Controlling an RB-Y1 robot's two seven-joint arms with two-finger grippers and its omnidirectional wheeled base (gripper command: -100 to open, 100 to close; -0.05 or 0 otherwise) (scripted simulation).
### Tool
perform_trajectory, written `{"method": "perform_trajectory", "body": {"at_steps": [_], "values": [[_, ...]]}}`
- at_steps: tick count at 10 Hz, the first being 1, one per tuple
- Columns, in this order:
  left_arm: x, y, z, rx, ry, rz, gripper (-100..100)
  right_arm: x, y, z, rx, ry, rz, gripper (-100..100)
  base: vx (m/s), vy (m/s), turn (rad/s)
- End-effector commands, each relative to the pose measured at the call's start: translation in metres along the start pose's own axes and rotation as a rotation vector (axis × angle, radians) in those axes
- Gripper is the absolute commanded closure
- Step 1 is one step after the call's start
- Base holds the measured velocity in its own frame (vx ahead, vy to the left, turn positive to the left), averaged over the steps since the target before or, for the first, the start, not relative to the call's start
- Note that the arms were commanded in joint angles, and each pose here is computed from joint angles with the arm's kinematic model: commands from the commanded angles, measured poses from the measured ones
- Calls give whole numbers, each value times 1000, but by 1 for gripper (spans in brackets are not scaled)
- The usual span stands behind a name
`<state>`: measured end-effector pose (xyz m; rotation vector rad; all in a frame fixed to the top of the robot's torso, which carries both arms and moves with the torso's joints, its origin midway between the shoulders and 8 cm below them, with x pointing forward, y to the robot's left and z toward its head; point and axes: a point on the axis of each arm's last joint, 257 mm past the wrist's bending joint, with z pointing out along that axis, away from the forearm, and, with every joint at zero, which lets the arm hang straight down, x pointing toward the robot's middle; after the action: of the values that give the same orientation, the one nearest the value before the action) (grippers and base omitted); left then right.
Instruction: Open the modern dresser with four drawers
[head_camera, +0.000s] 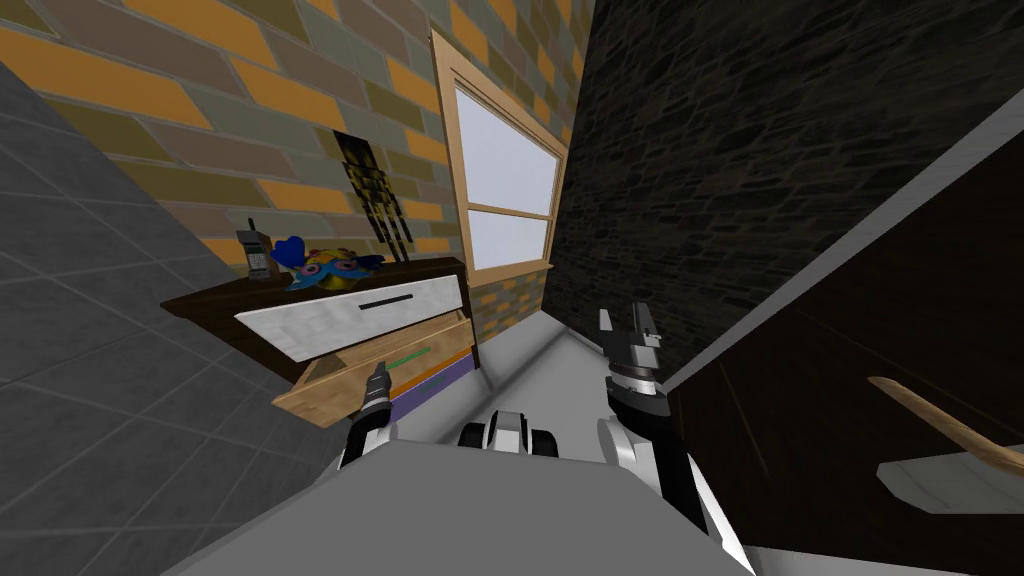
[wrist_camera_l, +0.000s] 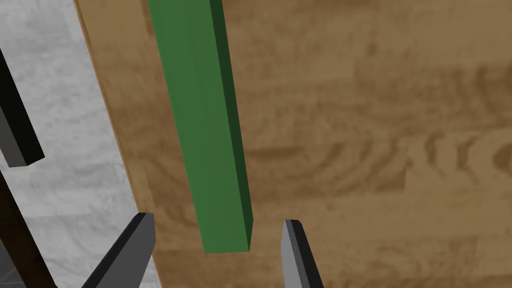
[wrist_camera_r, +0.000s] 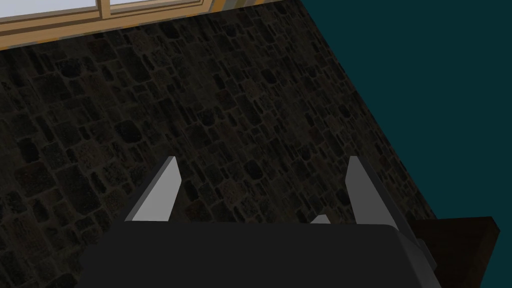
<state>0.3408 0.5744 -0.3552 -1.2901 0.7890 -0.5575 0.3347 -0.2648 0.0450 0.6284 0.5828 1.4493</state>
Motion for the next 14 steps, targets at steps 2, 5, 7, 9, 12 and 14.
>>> {"method": "perform_trajectory", "body": {"at_steps": [2,5,7,9,12,14], "values": [[-9,-15,33,-3,7,0,-100,0,0,0,0,0,0,0,-41,-74,21],[-16,-29,57,-2,11,0,-100,0,0,0,0,0,0,0,-50,-67,22],[-21,-39,73,-1,12,-1,-100,0,0,0,0,0,0,0,-28,-37,-13],[-19,-31,65,-18,14,-1,0,0,0,0,0,0,0,0,0,0,0],[-19,-28,63,-24,15,-1,0,0,0,0,0,0,0,0,0,0,0],[-19,-27,63,-27,15,-1,0,0,0,0,0,0,0,0,0,0,0]]}}
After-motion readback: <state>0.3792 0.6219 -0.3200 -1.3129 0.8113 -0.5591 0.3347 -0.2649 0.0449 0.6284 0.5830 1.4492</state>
